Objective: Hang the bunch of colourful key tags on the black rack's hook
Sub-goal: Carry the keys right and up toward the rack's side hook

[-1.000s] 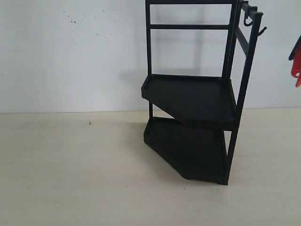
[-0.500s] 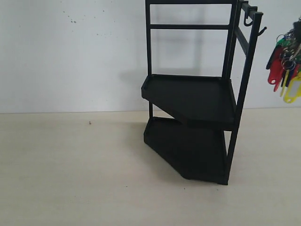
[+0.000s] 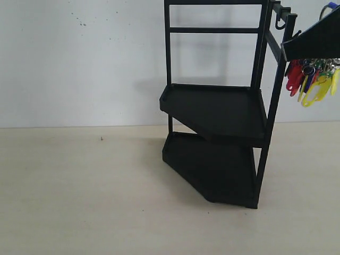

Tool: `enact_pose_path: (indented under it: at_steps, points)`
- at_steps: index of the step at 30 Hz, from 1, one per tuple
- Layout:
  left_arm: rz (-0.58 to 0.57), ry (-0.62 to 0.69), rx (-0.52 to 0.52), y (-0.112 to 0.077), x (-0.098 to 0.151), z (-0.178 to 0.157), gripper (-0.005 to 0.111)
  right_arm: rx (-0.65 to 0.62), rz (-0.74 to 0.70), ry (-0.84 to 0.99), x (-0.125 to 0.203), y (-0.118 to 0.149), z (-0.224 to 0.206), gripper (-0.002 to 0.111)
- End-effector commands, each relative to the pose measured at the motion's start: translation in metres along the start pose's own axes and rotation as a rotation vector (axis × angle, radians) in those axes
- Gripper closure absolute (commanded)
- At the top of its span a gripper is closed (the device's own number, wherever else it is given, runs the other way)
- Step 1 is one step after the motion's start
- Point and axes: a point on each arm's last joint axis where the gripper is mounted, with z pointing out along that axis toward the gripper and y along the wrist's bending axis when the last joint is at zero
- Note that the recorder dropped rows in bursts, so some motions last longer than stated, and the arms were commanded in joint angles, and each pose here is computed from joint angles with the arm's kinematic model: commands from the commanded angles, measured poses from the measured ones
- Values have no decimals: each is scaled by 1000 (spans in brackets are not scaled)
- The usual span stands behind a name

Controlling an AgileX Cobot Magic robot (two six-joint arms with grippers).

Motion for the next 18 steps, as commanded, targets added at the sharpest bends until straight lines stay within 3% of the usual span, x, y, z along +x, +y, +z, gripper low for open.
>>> enact_pose_path:
  at_steps: [1, 7, 18]
  points:
    - [8, -7, -1, 0, 0, 0, 102, 42, 20, -20, -1, -6, 8, 108]
    - [8, -7, -1, 0, 0, 0, 102, 1, 95, -2, 3, -15, 23, 108]
    - [8, -7, -1, 0, 0, 0, 102, -66, 118, -33, 0, -10, 23, 108]
